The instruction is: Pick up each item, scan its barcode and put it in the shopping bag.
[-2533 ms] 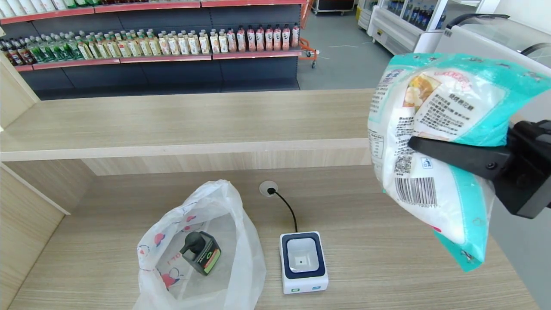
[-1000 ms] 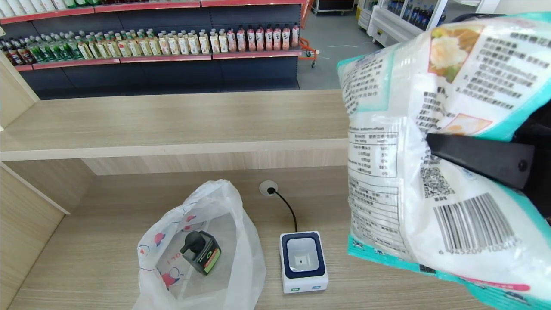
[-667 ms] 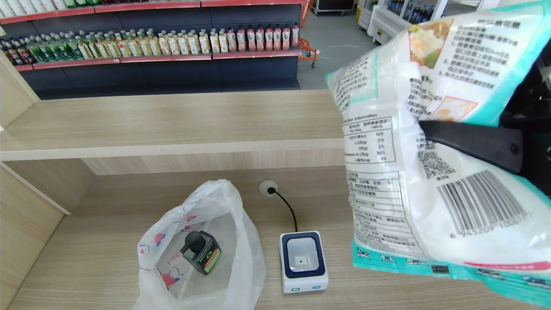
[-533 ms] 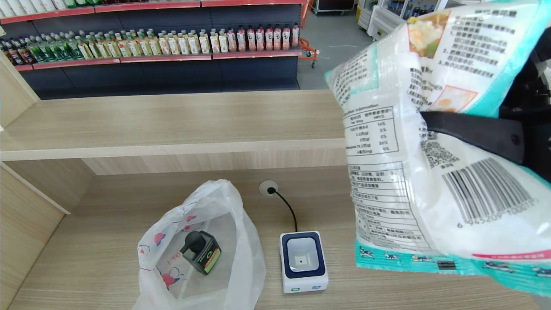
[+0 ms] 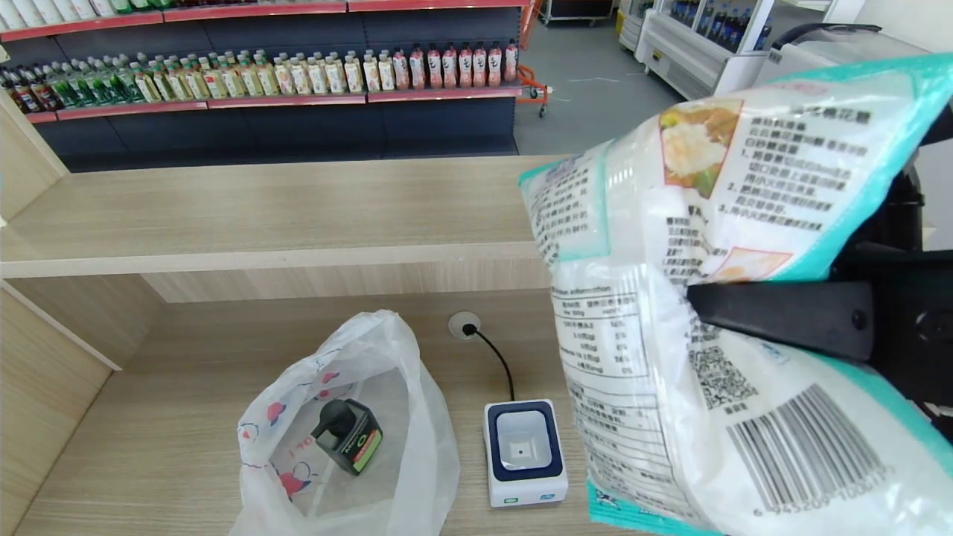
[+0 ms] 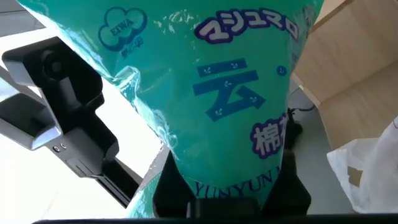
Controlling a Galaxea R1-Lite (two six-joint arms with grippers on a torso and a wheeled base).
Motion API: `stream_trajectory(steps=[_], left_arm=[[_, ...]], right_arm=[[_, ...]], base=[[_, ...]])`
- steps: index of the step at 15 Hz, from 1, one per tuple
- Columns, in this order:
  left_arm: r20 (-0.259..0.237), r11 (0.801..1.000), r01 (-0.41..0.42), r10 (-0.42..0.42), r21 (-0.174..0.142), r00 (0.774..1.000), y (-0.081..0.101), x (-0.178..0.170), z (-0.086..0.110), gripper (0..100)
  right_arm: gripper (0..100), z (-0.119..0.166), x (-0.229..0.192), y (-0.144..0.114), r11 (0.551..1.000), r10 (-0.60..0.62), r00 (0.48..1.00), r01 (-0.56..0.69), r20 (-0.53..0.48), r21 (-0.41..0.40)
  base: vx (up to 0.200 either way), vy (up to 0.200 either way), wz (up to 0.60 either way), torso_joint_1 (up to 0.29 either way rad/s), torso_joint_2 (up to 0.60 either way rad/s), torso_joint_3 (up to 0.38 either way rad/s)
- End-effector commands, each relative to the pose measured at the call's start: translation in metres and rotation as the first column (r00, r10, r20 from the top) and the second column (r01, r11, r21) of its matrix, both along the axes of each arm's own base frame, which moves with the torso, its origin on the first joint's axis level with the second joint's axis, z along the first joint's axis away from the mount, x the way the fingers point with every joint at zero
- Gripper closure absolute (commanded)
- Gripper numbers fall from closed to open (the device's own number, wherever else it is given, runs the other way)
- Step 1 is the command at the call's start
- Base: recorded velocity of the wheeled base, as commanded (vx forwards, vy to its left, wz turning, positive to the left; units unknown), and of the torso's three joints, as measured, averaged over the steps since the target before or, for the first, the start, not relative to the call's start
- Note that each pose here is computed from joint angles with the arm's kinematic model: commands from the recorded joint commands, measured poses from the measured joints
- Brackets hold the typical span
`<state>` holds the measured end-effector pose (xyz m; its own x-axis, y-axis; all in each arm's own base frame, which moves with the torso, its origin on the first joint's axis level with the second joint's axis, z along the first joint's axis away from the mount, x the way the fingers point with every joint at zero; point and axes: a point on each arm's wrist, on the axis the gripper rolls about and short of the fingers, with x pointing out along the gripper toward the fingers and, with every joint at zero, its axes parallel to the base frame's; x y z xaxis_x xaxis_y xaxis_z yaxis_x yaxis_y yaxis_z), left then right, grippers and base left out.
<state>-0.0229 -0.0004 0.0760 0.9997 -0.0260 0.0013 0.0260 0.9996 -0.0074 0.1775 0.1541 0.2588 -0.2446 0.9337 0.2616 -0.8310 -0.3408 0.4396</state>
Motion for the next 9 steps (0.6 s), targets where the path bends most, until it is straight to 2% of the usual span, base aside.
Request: stream_trajectory(steps=[1,4,6,7,9], left_arm=[[0.0,1.0,0.0,0.0,0.0,1.0,0.0,0.0,0.0,0],[0.0,1.0,0.0,0.0,0.0,1.0,0.0,0.0,0.0,0],[0.0,1.0,0.0,0.0,0.0,1.0,0.0,0.0,0.0,0],[0.0,1.0,0.0,0.0,0.0,1.0,0.0,0.0,0.0,0],[0.0,1.0,0.0,0.0,0.0,1.0,0.0,0.0,0.0,0]], right_arm=[[100,-0.004,-0.001,0.001,1.0,0.007,1.0,-0.007,0.009,-0.006],[100,-0.005,-0.006,-0.001,0.995,0.1,0.979,-0.094,0.178,-0.043],[100,-0.008,-0.004,-0.005,0.986,0.166,0.931,-0.15,0.326,-0.073],[100,-0.008,-0.001,-0.009,0.986,0.167,0.914,-0.148,0.37,-0.079],[100,-0.004,-0.003,-0.013,0.988,0.157,0.905,-0.14,0.397,-0.071]], base=[[0.0,0.0,0.0,0.0,0.0,0.0],[0.0,0.0,0.0,0.0,0.0,0.0],[0.0,0.0,0.0,0.0,0.0,0.0],[0.0,0.0,0.0,0.0,0.0,0.0],[0.0,0.0,0.0,0.0,0.0,0.0]])
